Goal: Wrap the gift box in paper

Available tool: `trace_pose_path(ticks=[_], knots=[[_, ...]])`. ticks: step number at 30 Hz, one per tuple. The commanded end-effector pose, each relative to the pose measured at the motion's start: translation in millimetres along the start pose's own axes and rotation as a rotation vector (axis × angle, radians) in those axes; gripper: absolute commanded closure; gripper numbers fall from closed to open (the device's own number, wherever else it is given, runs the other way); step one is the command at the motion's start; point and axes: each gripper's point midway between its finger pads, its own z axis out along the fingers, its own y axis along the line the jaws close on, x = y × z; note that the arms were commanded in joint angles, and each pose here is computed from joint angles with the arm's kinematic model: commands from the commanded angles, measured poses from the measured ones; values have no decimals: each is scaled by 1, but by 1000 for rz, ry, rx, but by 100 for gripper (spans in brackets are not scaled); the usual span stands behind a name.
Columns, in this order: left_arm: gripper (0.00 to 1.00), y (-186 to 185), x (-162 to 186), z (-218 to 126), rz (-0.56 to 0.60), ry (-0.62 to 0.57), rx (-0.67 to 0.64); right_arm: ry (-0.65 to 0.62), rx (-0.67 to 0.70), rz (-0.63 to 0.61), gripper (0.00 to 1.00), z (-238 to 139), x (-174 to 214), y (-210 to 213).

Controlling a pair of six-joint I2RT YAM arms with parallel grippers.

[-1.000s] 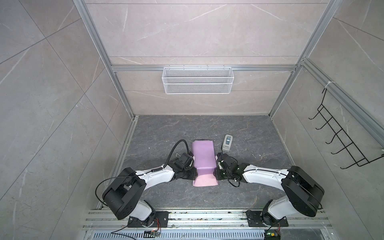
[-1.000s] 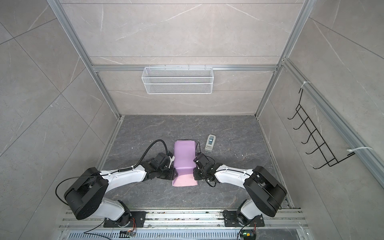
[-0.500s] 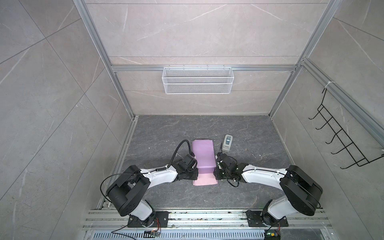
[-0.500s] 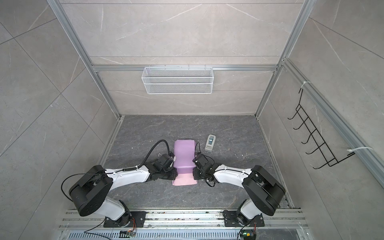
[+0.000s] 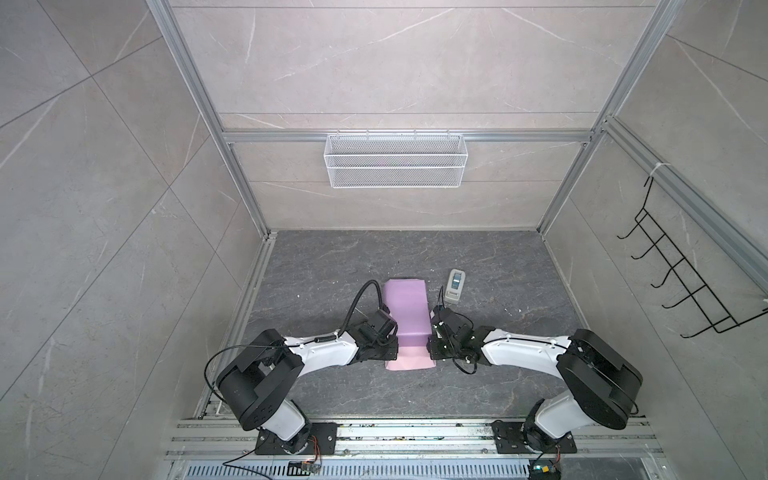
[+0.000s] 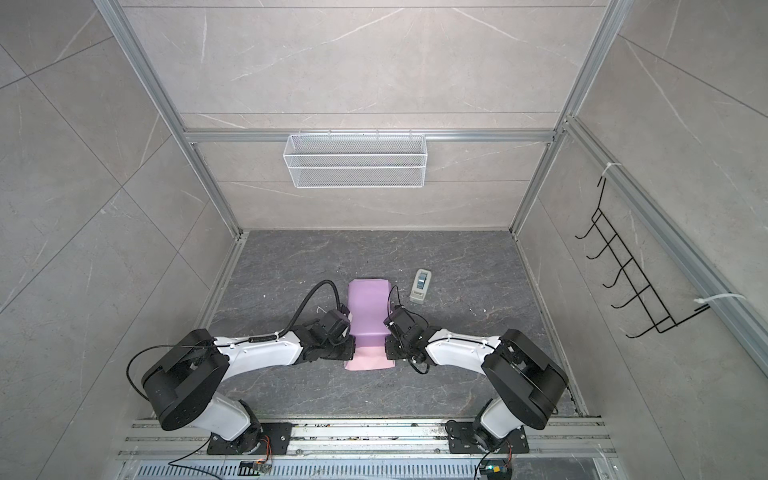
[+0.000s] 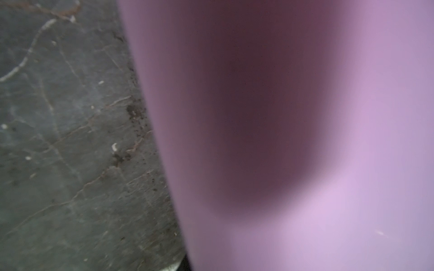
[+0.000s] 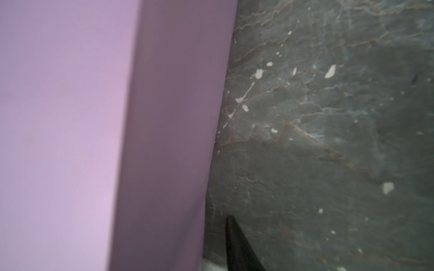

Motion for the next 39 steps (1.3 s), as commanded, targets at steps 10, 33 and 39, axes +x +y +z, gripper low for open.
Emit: trace_pose_path(ticks=[10, 33, 39], knots=[[100, 0, -1, 5, -27, 3, -26, -15, 30, 37, 74, 3, -7, 0], [100, 3, 4, 6, -35, 19, -45, -9, 46, 89, 87, 4, -7, 1], [100, 3, 3, 6, -35, 18, -45, 1, 32, 93, 63, -7, 2, 0]])
